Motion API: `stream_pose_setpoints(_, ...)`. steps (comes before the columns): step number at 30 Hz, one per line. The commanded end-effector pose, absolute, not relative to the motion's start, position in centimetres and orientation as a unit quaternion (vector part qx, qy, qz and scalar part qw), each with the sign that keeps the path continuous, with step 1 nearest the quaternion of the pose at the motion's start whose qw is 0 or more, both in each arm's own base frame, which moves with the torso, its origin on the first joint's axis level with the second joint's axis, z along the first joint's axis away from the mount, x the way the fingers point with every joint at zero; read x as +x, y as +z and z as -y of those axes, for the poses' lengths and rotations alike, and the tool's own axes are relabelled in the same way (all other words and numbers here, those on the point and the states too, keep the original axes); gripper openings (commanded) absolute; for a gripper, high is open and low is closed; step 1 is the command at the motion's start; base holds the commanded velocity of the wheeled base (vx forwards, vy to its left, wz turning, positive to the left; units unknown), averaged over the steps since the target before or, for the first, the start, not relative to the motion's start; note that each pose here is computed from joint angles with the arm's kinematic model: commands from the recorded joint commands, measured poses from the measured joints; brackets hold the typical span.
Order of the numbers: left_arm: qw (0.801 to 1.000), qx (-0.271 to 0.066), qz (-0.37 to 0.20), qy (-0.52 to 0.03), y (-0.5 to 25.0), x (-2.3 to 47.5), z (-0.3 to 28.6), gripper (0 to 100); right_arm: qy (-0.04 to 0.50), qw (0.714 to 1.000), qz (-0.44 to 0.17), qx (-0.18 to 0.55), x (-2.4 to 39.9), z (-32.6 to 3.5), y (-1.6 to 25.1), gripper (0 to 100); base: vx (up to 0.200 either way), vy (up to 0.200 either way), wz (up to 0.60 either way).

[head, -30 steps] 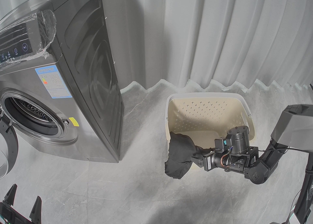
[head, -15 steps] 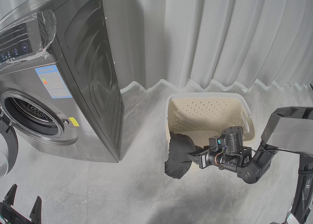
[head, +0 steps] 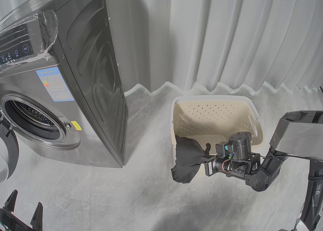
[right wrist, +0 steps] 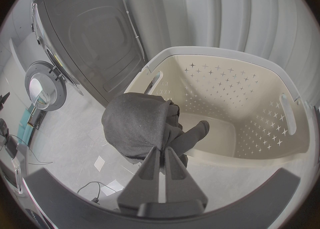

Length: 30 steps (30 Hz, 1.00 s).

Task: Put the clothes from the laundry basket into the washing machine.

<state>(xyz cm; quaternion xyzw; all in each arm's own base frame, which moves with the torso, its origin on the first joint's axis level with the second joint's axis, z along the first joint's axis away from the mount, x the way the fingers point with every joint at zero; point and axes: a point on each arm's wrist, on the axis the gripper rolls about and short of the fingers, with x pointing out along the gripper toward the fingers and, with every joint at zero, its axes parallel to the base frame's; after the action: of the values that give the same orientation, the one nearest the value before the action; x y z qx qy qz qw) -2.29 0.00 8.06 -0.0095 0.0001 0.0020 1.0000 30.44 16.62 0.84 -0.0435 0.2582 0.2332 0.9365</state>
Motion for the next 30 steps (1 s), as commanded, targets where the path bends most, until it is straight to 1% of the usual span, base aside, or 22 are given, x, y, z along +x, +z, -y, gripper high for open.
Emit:
stream_pose_setpoints(1,1.000,-0.010,-0.001,0.002,7.5,-2.3,0.0,100,0.238,0.939,-0.244,-0.041,29.2,-16.2,2.7,0,0.000,0.000,0.00)
stream_pose_setpoints(4,1.000,-0.010,-0.001,0.002,7.5,-2.3,0.0,100,0.241,0.943,-0.227,-0.036,28.1,-15.7,4.6,0,0.000,0.000,0.00)
stream_pose_setpoints(5,1.000,-0.010,-0.001,0.002,7.5,-2.3,0.0,100,0.244,0.946,-0.211,-0.031,27.5,-15.5,5.8,0,0.000,0.000,0.00)
stream_pose_setpoints(10,1.000,-0.010,-0.001,0.002,7.5,-2.3,0.0,100,0.256,0.953,-0.163,-0.017,26.3,-15.5,9.1,0,0.000,0.000,0.00)
stream_pose_setpoints(12,1.000,-0.010,-0.001,0.002,7.5,-2.3,0.0,100,0.257,0.953,-0.161,-0.017,26.2,-15.6,9.3,0,0.000,0.000,0.00)
stream_pose_setpoints(14,1.000,-0.010,-0.001,0.002,7.5,-2.3,0.0,100,0.273,0.957,-0.101,0.000,24.6,-15.7,13.0,0,0.000,0.000,0.00)
stream_pose_setpoints(21,1.000,-0.010,-0.001,0.002,7.5,-2.3,0.0,100,0.272,0.961,-0.032,0.026,23.1,-14.4,17.1,0,0.000,0.000,0.00)
stream_pose_setpoints(26,1.000,-0.009,-0.001,0.002,7.5,-2.3,0.0,100,0.275,0.960,0.009,0.046,21.8,-13.6,19.2,0,0.000,0.000,0.00)
stream_pose_setpoints(30,1.000,-0.006,-0.001,0.001,7.5,-2.3,0.0,100,0.277,0.957,0.064,0.062,20.3,-12.7,21.6,0,0.000,0.000,0.00)
